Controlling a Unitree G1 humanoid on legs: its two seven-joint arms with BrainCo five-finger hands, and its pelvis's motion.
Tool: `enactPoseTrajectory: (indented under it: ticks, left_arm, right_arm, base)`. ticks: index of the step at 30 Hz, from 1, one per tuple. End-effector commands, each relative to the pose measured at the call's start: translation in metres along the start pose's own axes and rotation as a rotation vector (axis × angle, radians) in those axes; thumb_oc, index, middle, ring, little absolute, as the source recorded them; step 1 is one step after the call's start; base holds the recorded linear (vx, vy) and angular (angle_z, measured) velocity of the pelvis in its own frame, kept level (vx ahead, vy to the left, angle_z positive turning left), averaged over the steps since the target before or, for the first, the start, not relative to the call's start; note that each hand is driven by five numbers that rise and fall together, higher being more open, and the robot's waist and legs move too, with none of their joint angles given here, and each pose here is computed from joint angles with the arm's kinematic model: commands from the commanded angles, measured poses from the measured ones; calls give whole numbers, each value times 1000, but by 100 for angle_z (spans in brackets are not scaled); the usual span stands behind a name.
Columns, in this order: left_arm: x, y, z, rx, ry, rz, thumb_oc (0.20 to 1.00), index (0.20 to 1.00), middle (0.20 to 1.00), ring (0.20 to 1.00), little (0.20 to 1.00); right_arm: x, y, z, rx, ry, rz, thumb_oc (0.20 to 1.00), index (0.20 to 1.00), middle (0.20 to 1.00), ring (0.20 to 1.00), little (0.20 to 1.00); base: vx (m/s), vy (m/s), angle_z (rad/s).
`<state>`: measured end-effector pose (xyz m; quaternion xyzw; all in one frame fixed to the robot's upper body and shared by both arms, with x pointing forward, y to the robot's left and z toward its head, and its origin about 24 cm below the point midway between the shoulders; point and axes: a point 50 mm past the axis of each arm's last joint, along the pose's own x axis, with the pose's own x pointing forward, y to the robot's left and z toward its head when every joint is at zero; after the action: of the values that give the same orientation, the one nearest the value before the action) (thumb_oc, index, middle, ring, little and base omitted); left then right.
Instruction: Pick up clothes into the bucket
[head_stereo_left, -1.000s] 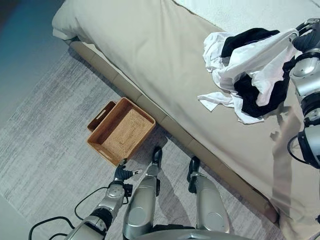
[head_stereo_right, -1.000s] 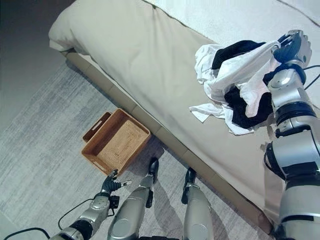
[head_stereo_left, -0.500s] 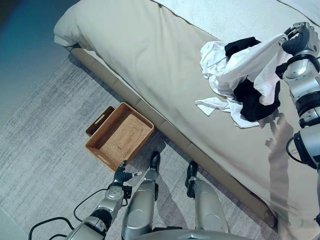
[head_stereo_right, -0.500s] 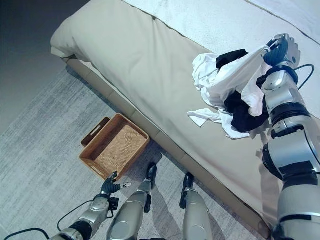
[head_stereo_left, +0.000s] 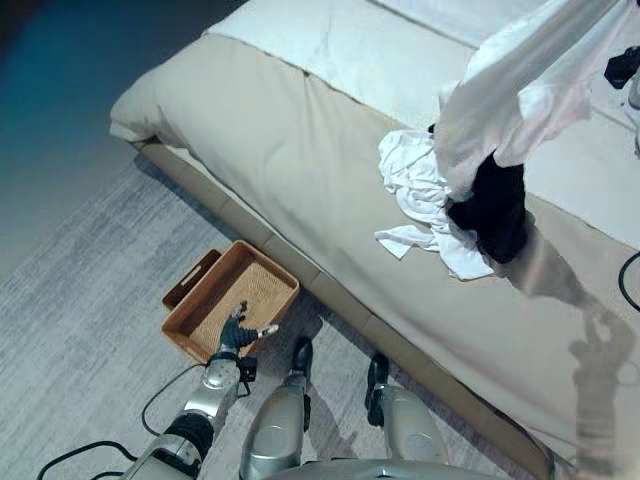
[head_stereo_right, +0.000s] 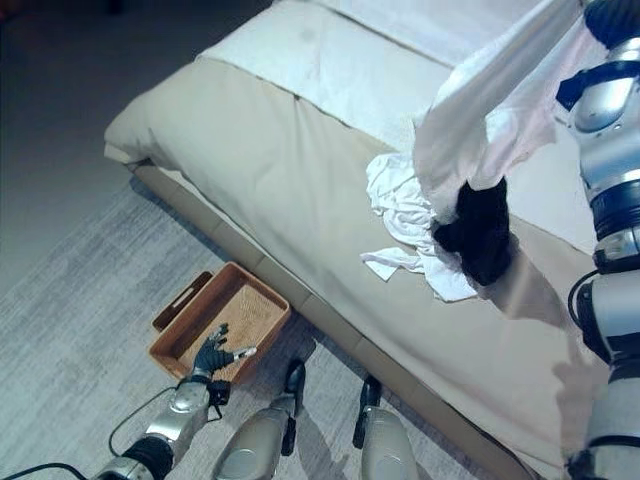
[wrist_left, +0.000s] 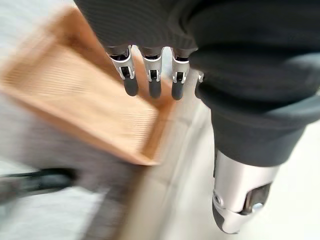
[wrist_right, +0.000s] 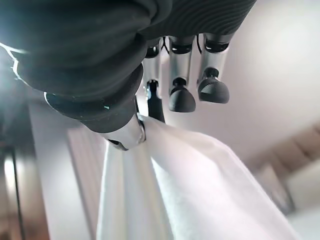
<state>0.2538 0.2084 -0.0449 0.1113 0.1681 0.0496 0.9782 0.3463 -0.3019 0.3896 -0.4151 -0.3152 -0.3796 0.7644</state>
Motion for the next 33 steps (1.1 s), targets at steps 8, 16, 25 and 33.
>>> enactPoseTrajectory:
  ticks: [8, 16, 25, 33]
  left_arm:
    - [-10, 45, 185, -42, -730, -101, 1000, 1000, 1000, 1000, 1000]
    - [-17, 17, 266, 125, -955, -234, 1000, 1000, 1000, 1000, 1000]
    - [5, -25, 285, 266, -905, -316, 1000, 1000, 1000, 1000, 1000]
    - [16, -62, 286, 261, -840, -394, 1000, 1000, 1000, 1000, 1000]
  right_arm:
    - [12, 20, 49, -43, -151, 249, 200, 200, 200, 200, 200]
    - [-29, 49, 44, 39, -228, 509, 200, 200, 200, 200, 200]
    - [-71, 56, 76, 189, -430, 745, 200, 200, 200, 200, 200]
    - [-91, 45, 111, 383, -574, 785, 200, 200, 200, 200, 200]
  base:
    - [103, -12, -24]
    - [40, -20, -6]
    - [5, -4, -2]
    - [-10, 8, -4]
